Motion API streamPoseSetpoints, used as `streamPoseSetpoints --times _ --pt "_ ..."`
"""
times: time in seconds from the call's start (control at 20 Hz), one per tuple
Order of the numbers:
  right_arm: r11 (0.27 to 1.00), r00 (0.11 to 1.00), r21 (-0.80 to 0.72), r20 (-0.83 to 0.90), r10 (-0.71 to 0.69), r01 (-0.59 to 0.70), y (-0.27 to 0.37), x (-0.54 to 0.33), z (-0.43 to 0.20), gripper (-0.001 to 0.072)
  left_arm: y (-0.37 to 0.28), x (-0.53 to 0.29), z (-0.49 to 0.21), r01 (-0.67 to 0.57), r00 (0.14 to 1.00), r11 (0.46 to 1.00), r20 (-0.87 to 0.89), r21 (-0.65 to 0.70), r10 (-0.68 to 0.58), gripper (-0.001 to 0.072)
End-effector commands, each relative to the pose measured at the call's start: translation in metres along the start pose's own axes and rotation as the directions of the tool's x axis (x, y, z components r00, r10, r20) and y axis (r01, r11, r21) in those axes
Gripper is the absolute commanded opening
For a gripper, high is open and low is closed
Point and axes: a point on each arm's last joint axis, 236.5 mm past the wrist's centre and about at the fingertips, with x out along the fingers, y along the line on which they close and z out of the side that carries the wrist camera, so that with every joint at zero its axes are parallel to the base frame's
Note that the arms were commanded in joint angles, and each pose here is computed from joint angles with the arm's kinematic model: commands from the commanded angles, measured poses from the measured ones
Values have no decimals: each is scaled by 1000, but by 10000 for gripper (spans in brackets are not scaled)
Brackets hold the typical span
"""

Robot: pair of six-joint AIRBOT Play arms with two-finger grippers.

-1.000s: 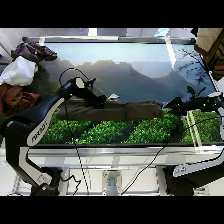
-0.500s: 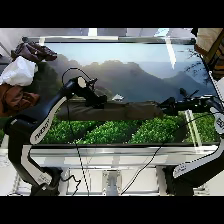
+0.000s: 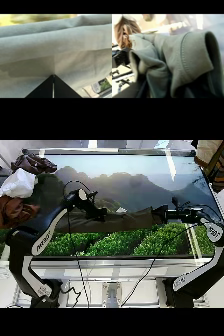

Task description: Fold the shirts.

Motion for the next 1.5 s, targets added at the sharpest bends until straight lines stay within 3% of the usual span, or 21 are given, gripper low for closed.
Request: streamPoseSetpoints --times 0.0,0.05,0.1,0.15,0.55,0.85,1.1,1.3,1.45 --pt "998 998 -5 -15 55 -55 13 1 -3 287 2 5 0 -3 1000 1000 -7 -10 3 5" --pt "998 998 -6 -20 58 -58 14 1 -4 194 3 5 1 -3 1000 1000 -3 -10 3 5" --pt "998 998 -5 -20 59 -59 15 1 -4 158 3 5 2 -3 1000 1000 0 -10 3 5" --pt "998 998 -3 -20 62 -62 15 1 -5 33 3 5 2 -3 1000 1000 4 -11 3 5" --pt "993 994 -36 -31 107 -108 55 -11 -12 26 13 24 1 -12 1000 998 -26 -57 11 6" --pt "932 968 -266 -27 249 -247 184 -14 -29 26 -8 44 1 94 995 992 -34 -80 -97 6" --pt "853 967 -456 -137 214 -253 277 41 -61 25 -72 85 -20 203 978 979 -51 0 -203 5" --pt "792 977 -574 -163 139 -209 314 99 -93 24 -149 58 -17 412 911 903 -39 119 -411 7" --pt "801 978 -576 -204 53 -163 303 125 -116 24 -135 5 5 335 940 907 -20 255 -342 7"
